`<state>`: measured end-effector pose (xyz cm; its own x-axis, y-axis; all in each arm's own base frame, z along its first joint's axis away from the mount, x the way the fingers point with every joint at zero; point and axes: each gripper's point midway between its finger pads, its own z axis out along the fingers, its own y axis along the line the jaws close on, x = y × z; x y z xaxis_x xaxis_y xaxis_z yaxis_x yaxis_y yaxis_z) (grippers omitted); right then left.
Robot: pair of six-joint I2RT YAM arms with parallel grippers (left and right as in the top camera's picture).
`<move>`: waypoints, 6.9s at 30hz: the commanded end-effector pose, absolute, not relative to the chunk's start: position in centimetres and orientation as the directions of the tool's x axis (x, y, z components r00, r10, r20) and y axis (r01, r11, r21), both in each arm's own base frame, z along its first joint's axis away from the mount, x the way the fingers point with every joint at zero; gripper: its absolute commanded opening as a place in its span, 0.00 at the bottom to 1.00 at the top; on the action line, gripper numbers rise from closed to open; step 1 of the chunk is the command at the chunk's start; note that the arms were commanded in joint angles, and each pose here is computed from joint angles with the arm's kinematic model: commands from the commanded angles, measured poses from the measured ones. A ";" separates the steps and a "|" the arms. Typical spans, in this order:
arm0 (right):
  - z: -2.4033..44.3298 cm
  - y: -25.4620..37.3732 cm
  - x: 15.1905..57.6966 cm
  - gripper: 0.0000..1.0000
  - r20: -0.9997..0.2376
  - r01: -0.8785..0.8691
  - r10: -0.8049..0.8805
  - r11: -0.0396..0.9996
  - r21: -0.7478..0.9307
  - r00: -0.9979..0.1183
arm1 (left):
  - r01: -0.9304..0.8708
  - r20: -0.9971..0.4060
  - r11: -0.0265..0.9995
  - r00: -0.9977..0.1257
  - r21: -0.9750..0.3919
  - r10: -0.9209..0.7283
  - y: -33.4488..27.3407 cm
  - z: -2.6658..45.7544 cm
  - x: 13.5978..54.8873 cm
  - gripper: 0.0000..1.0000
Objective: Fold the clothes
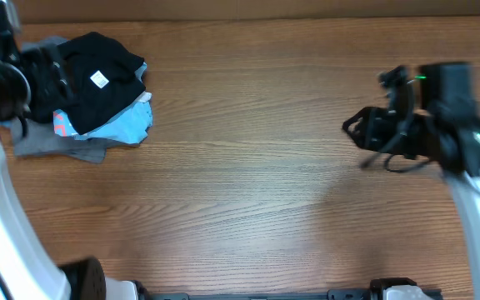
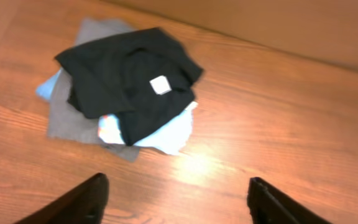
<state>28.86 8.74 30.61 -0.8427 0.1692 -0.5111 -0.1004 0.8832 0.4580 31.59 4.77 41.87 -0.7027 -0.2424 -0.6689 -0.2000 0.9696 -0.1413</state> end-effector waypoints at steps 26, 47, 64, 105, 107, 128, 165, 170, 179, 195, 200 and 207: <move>42.1 8.4 18.6 1.00 -0.828 -0.314 0.179 0.866 0.389 -0.532 | -0.050 -0.868 0.980 -0.457 -0.192 -0.193 -0.6 49.8 17.6 1.00; 41.3 6.1 23.3 1.00 -0.977 -0.310 0.056 0.943 0.120 -0.208 | -0.051 -0.868 0.980 -0.457 -0.191 -0.193 -0.6 49.8 17.6 1.00; 24.9 6.8 23.0 1.00 -0.996 -0.370 0.073 0.928 0.049 0.050 | -0.050 -0.868 0.980 -0.457 -0.192 -0.193 -0.6 49.8 17.6 1.00; 17.5 6.6 23.5 1.00 -0.998 -0.356 0.065 0.932 0.070 -0.026 | -0.050 -0.868 0.980 -0.457 -0.192 -0.193 -0.6 49.8 17.6 1.00; 17.5 6.6 23.5 1.00 -0.998 -0.356 0.065 0.932 0.070 -0.026 | -0.051 -0.867 0.980 -0.458 -0.191 -0.193 -0.6 49.8 17.6 1.00; 17.5 6.6 23.5 1.00 -0.998 -0.356 0.065 0.932 0.070 -0.026 | 0.085 -0.961 0.986 -0.249 -0.145 -0.120 -2.0 38.4 25.8 1.00; 17.5 6.6 23.5 1.00 -0.998 -0.356 0.065 0.932 0.070 -0.026 | 0.081 -0.989 0.989 -0.086 -0.126 -0.119 -1.5 15.7 24.6 1.00; 17.5 6.6 23.5 1.00 -0.998 -0.356 0.065 0.932 0.070 -0.026 | 0.081 -0.989 0.989 -0.085 -0.126 -0.119 -1.5 15.7 24.6 1.00; 17.5 6.6 23.5 1.00 -0.998 -0.356 0.065 0.932 0.070 -0.026 | 0.081 -0.989 0.989 -0.085 -0.126 -0.119 -1.5 15.7 24.6 1.00; 17.5 6.6 23.5 1.00 -0.998 -0.356 0.064 0.932 0.069 -0.026 | 0.081 -0.989 0.989 -0.085 -0.126 -0.119 -1.5 15.7 24.6 1.00; 17.5 6.6 23.5 1.00 -0.998 -0.356 0.065 0.932 0.070 -0.026 | 0.081 -0.989 0.989 -0.085 -0.126 -0.119 -1.5 15.7 24.6 1.00; 17.5 6.6 23.5 1.00 -0.998 -0.356 0.065 0.932 0.070 -0.026 | 0.081 -0.989 0.989 -0.085 -0.126 -0.119 -1.5 15.7 24.6 1.00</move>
